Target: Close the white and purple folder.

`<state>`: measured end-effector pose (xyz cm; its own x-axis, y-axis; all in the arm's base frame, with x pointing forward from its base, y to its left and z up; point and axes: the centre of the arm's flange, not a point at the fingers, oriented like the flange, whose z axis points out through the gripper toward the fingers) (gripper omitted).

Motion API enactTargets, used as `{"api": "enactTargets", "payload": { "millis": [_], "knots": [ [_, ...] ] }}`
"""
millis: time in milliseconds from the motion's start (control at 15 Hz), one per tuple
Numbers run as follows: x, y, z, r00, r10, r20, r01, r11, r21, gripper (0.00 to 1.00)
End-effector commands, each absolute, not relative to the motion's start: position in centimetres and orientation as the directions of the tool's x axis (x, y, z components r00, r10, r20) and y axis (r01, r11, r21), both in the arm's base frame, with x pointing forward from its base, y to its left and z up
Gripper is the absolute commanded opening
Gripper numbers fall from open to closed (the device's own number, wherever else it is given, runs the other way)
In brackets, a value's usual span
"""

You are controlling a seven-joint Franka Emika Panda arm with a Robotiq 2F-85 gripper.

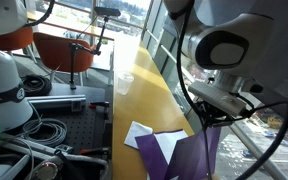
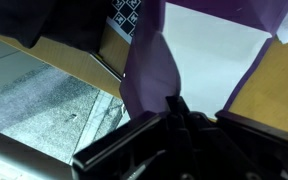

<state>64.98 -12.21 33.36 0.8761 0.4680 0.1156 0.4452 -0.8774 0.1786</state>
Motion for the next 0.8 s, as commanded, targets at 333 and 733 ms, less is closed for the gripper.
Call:
{"api": "enactTargets", "payload": {
  "millis": [333, 733],
  "knots": [
    [62.1, -6.3, 29.3, 0.890, 0.444, 0.103, 0.434, -0.895, 0.107, 0.62],
    [62.8, -2.4, 33.8, 0.904, 0.367, 0.220, 0.380, -0.925, -0.021, 1.00]
  ]
}}
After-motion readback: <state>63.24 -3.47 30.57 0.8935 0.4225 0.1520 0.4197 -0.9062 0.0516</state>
